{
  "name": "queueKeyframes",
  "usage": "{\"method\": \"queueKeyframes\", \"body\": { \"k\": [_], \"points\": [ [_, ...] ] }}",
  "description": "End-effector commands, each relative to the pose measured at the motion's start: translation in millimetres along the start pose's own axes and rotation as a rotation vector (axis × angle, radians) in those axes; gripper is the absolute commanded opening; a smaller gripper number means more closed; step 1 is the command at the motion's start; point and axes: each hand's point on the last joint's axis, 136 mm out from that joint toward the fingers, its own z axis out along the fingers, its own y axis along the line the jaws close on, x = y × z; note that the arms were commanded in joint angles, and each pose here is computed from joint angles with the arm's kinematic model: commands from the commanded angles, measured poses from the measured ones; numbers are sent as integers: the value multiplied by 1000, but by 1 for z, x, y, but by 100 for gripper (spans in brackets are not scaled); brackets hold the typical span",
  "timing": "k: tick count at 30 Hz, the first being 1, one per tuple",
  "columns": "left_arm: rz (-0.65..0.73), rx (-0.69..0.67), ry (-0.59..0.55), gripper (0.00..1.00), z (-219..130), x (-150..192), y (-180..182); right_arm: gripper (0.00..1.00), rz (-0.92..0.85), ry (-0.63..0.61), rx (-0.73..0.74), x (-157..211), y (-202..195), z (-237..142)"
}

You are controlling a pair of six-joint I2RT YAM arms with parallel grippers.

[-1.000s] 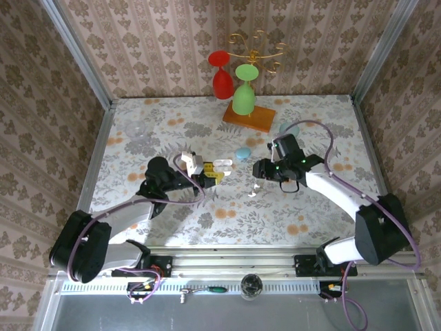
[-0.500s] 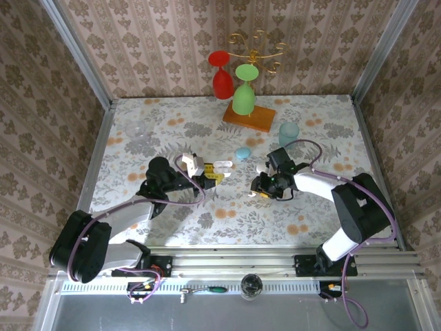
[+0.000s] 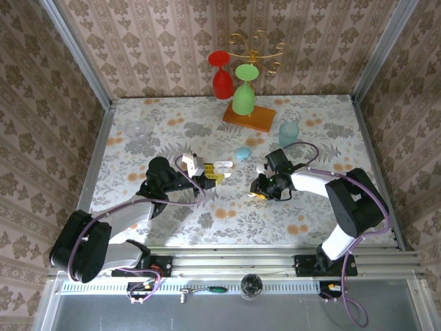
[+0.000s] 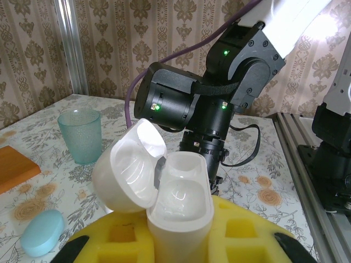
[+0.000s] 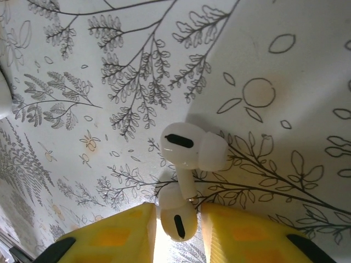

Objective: Insert the wireless bluetooth earbuds into the charging case

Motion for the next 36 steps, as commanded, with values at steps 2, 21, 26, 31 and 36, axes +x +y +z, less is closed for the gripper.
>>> {"method": "queueKeyframes", "body": {
  "k": [2, 21, 26, 31, 36],
  "points": [
    [19, 23, 4, 0, -1, 2, -4, 25, 6, 32, 30, 5, -7, 12],
    [-60, 72, 63, 0, -1, 7, -12, 22, -810, -271, -33, -8, 66, -96],
    [-85, 101, 62, 0, -1, 7, -15, 21, -1099, -404, -80, 1, 104, -142],
    [-121, 132, 60, 0, 1, 7, -18, 18, -1289, -473, -122, 14, 132, -175],
    [-151, 177, 59, 0, 3, 3, -22, 19, -1445, -496, -175, 33, 154, -190]
  ]
}}
